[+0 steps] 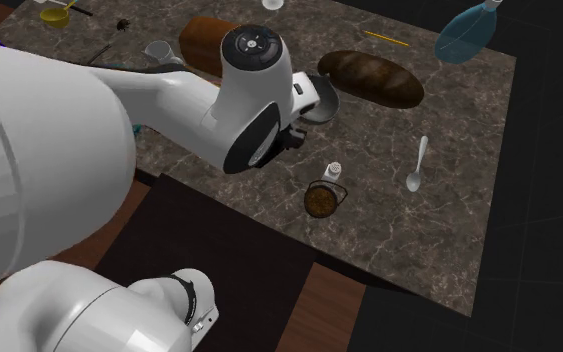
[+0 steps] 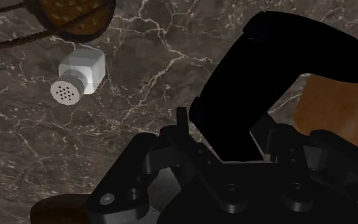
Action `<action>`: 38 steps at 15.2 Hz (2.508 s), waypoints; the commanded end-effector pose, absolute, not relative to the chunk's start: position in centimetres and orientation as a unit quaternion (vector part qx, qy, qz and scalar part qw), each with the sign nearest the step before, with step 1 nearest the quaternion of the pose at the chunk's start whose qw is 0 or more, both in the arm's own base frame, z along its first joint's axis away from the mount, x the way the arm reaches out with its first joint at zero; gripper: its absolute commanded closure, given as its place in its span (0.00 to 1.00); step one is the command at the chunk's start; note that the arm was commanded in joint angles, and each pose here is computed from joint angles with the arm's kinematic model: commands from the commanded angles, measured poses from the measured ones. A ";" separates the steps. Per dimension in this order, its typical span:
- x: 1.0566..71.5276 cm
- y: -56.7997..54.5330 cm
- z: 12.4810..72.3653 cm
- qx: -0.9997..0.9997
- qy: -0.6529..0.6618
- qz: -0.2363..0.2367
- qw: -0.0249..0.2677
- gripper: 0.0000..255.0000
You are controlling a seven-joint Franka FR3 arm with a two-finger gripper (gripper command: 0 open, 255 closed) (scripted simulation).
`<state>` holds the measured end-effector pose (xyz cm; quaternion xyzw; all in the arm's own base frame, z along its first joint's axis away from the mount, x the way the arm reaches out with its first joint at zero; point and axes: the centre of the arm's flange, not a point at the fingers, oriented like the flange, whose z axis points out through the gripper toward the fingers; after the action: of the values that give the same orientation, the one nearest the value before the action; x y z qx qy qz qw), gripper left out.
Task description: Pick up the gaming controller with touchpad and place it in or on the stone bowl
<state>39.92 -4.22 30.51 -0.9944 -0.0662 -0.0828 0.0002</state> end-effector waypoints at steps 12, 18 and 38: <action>56.9 -5.9 30.0 -0.994 -0.066 -0.083 0.000 1.00; 65.2 -6.8 29.6 -0.994 -0.066 -0.083 0.000 1.00; 65.2 -6.8 23.8 -0.994 -0.066 -0.083 0.000 0.00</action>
<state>65.22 -6.80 23.78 -0.9944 -0.0661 -0.0827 0.0002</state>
